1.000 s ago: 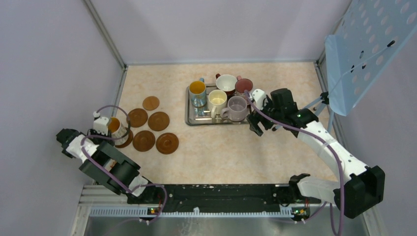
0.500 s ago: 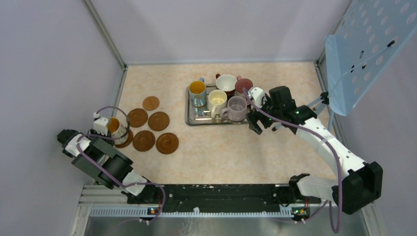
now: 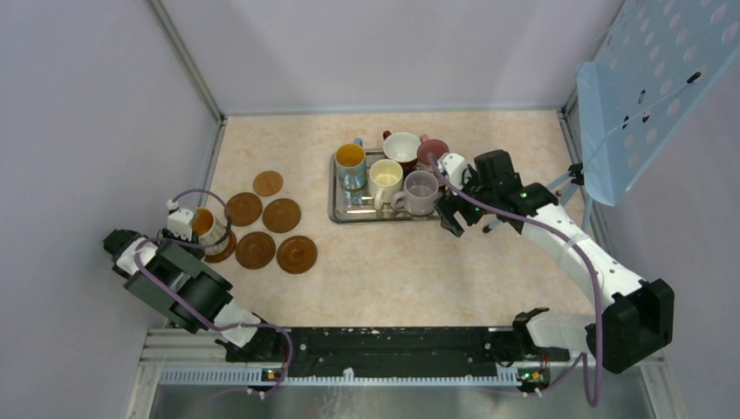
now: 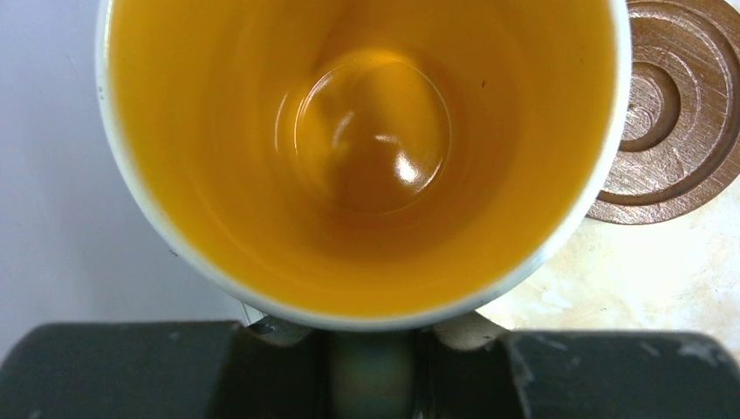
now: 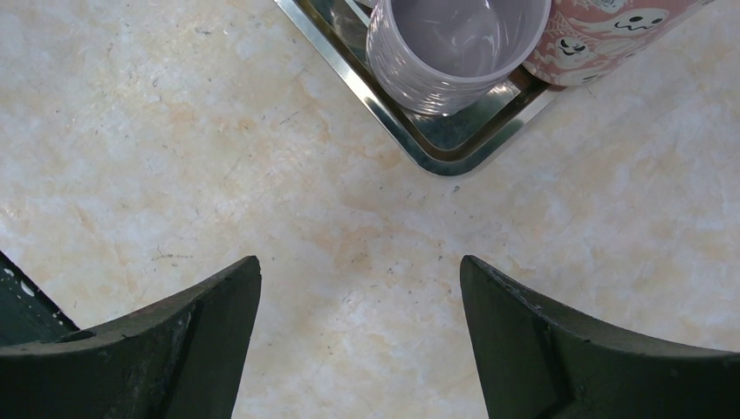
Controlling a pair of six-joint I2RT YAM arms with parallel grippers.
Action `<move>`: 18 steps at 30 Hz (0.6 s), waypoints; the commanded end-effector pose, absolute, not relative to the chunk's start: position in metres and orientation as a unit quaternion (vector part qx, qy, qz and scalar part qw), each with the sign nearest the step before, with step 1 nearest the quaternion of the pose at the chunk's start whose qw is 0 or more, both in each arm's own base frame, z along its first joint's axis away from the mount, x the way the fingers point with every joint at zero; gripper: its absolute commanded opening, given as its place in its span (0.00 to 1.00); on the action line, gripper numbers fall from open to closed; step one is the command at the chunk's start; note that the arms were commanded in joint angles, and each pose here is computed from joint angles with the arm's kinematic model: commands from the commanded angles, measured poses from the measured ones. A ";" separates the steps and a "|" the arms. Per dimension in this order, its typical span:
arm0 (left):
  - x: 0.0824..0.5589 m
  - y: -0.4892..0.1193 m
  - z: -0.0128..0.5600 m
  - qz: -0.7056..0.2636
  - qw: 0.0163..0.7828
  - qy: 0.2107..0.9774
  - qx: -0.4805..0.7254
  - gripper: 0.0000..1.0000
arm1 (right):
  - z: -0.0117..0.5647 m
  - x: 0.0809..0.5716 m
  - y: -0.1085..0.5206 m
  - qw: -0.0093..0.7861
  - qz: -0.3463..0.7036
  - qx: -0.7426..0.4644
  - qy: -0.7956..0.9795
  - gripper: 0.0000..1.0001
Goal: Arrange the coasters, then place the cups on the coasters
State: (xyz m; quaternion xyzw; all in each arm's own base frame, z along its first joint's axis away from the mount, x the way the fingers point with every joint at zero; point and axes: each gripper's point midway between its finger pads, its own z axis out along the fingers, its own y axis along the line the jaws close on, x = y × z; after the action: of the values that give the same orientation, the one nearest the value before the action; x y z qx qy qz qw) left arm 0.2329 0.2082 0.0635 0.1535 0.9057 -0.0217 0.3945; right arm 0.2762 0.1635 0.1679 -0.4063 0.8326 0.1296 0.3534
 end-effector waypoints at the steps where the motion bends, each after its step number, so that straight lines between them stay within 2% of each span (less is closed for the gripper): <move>1: 0.248 0.212 0.072 -0.005 0.429 0.884 0.188 0.04 | 0.190 0.287 0.171 0.384 0.129 -0.413 0.816 0.83; 6: 0.243 0.209 0.070 -0.005 0.416 0.887 0.202 0.22 | 0.189 0.287 0.171 0.383 0.128 -0.413 0.816 0.83; 12: 0.233 0.208 0.071 0.001 0.396 0.895 0.206 0.52 | 0.188 0.286 0.171 0.385 0.129 -0.413 0.815 0.83; 18: 0.227 0.208 0.075 0.008 0.384 0.900 0.207 0.61 | 0.187 0.282 0.170 0.387 0.132 -0.413 0.814 0.83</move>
State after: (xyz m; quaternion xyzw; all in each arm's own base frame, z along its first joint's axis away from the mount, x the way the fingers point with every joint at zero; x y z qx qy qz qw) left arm 0.2292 0.2090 0.0612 0.1897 0.9046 -0.0081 0.3818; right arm 0.2766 0.1651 0.1684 -0.4081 0.8317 0.1302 0.3533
